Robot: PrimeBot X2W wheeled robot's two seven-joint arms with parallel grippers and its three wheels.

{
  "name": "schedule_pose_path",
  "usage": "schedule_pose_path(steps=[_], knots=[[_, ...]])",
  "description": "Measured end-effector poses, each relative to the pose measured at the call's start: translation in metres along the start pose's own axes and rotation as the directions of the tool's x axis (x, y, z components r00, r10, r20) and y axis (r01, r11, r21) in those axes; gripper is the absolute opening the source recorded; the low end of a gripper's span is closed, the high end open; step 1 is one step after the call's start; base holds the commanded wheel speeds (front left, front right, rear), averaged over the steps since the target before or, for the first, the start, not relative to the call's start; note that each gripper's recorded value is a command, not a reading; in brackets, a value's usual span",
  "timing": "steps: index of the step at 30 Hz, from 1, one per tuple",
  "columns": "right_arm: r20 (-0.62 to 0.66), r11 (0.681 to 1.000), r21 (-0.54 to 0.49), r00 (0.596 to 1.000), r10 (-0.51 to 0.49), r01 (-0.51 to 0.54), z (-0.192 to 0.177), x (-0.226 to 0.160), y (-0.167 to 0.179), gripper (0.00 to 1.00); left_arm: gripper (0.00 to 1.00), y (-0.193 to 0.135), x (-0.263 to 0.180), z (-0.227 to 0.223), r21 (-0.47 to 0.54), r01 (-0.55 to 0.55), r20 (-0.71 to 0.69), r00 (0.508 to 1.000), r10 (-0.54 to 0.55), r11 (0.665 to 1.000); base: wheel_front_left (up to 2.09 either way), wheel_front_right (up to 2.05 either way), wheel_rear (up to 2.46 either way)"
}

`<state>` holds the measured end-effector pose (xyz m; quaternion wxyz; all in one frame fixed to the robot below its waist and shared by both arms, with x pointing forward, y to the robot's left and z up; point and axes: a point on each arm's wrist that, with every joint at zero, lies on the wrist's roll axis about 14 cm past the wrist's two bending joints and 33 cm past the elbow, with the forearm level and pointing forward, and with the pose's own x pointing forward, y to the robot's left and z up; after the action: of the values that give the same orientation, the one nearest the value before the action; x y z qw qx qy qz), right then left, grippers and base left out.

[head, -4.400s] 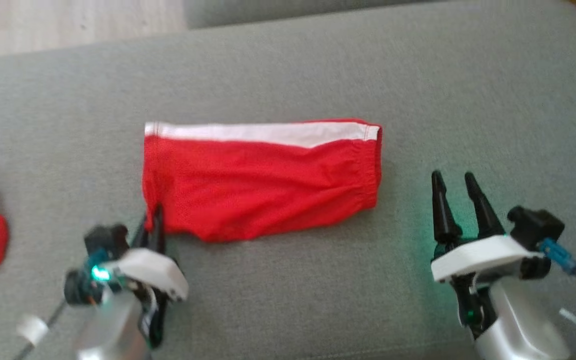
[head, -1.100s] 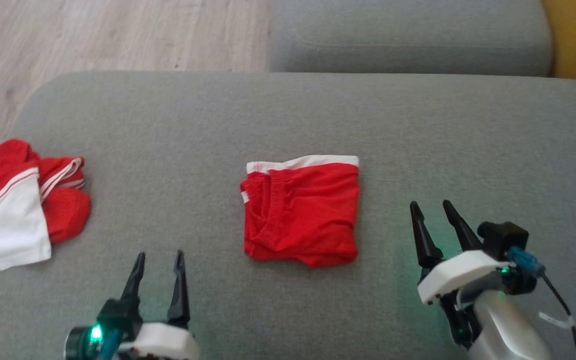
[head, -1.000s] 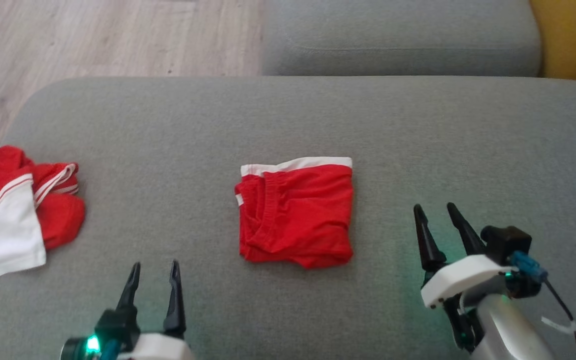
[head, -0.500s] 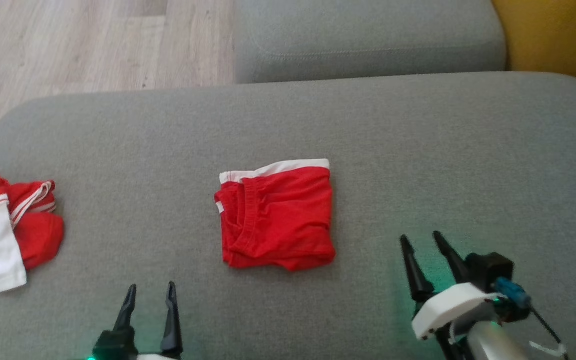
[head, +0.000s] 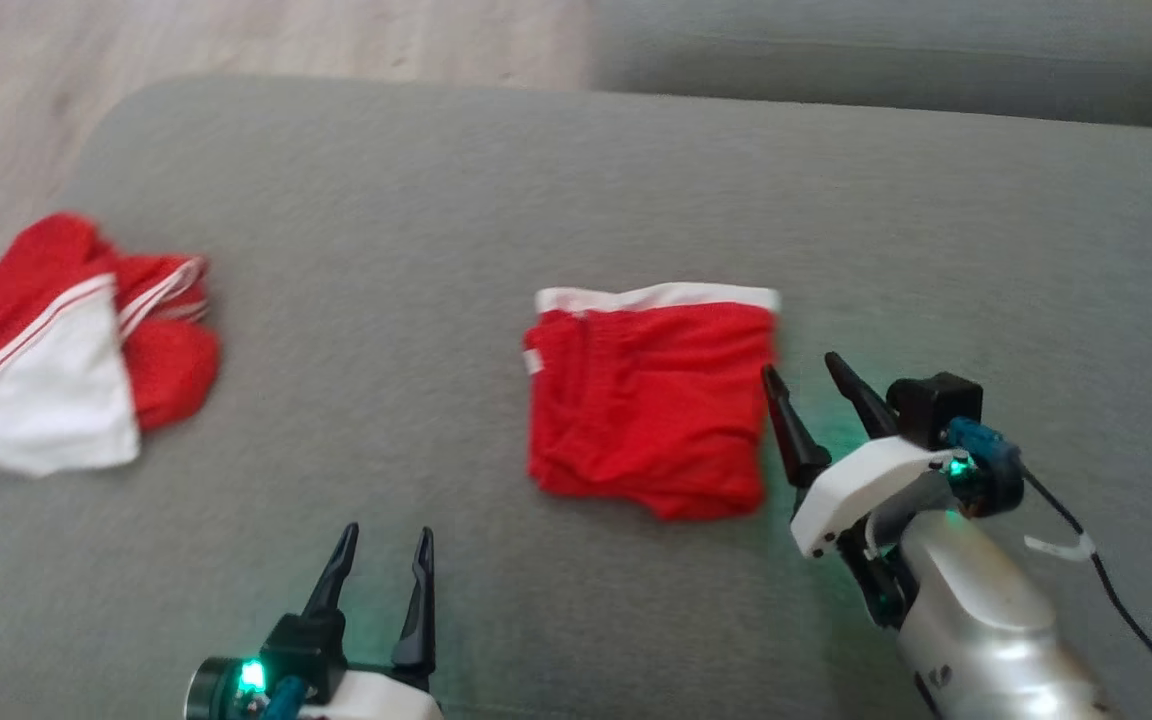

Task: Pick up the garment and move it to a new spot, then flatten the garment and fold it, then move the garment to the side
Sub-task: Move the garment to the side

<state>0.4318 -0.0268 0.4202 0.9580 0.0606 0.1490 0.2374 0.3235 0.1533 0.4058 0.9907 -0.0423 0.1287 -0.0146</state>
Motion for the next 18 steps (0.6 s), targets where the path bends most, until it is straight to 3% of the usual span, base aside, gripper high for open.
schedule_pose_path(steps=[3,5,7,8,14,18], knots=[[-0.078,1.0,0.007,0.997,0.017,-0.017,-0.02,0.01,0.005,1.0,1.0,0.011,-0.007,-0.008,-0.012,-0.04,-0.024,0.999,0.039,0.999,0.0,0.0,0.0],[-0.127,0.999,0.018,0.992,0.028,-0.026,-0.035,0.013,0.01,0.87,1.0,0.016,-0.01,-0.01,-0.015,-0.054,-0.03,0.998,0.053,0.998,0.0,0.0,0.0],[-0.173,0.999,0.03,0.984,0.043,-0.038,-0.05,0.014,0.015,0.18,1.0,0.021,-0.011,-0.01,-0.016,-0.072,-0.031,0.997,0.071,0.997,0.0,0.0,0.0],[-0.185,0.998,0.033,0.981,0.05,-0.045,-0.054,0.015,0.017,0.0,1.0,0.023,-0.011,-0.011,-0.016,-0.079,-0.035,0.996,0.078,0.997,0.0,0.0,0.0],[-0.17,0.999,0.039,0.985,0.031,-0.025,-0.046,0.015,0.009,0.0,1.0,0.02,-0.005,-0.011,-0.014,-0.062,-0.037,0.997,0.062,0.998,0.0,0.0,0.0],[-0.127,0.998,0.05,0.991,-0.037,0.044,-0.034,0.003,-0.014,0.0,1.0,-0.001,0.008,-0.002,-0.001,0.019,-0.014,1.0,-0.019,1.0,0.0,0.0,0.0]])
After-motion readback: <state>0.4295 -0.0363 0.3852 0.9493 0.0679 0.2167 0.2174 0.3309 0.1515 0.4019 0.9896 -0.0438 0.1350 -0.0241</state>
